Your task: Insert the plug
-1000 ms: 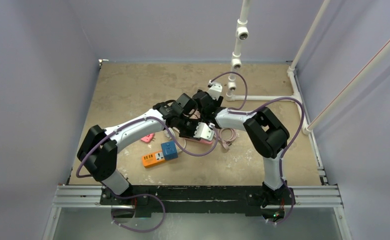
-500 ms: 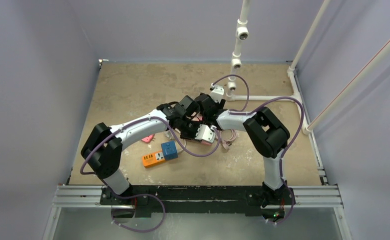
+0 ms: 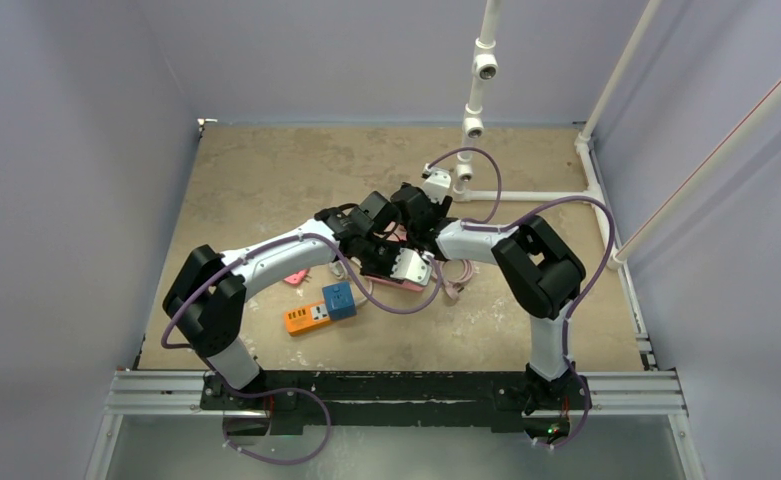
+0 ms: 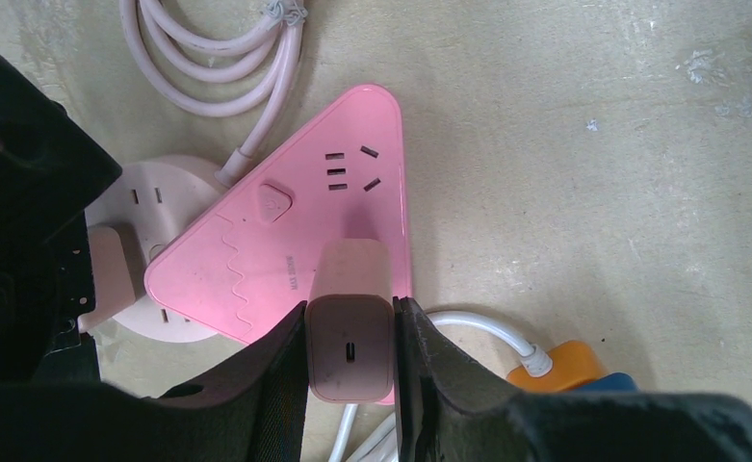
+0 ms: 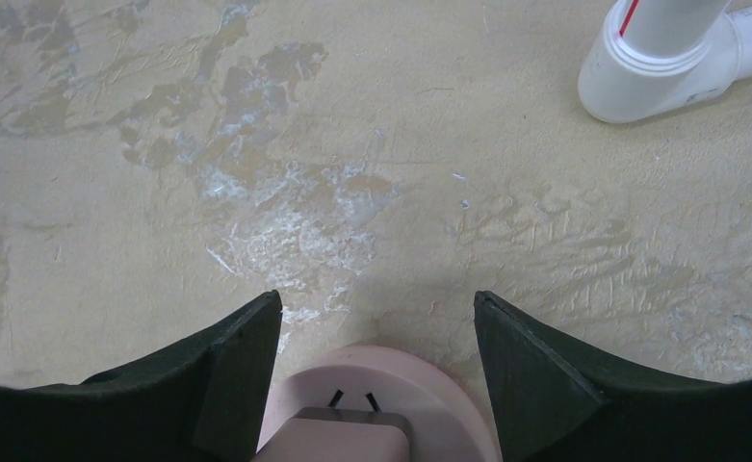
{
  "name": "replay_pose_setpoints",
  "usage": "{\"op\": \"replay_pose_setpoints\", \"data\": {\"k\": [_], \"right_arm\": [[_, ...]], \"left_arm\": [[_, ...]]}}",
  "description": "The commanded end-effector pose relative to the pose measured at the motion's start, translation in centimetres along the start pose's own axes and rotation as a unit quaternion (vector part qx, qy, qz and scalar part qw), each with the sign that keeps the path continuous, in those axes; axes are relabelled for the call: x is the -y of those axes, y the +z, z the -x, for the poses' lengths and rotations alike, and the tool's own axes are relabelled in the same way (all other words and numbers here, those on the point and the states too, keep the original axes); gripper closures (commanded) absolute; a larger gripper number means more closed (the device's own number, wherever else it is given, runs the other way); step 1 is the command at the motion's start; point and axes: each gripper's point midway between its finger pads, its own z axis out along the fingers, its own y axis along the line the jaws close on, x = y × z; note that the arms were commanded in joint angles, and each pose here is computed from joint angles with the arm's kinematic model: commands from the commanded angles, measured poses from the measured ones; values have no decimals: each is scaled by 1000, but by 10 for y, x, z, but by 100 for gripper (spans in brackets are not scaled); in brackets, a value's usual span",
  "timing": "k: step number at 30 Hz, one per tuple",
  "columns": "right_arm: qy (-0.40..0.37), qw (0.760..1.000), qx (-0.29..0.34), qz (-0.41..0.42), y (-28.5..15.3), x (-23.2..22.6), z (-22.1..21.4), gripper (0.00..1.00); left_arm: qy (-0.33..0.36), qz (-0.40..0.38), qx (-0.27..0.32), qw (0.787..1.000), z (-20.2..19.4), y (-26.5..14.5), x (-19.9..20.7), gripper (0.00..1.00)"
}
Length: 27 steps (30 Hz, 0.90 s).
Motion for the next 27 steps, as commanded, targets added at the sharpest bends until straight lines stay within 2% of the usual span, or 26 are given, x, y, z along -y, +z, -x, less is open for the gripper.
{"op": "replay_pose_setpoints", "data": {"k": [1,14,27], "right_arm": [[12,1000,14,20,-13,-14,7,25],[7,1000,3,29,-14,-13,-3,26],[0,999,-8,32,-11,-13,-17,26]], "left_arm": [[0,61,3,998,5,-9,-30,100],[-19,79,13,997,8,-5,-40,100],[-12,122,55,991,23,-17,-46,100]]}}
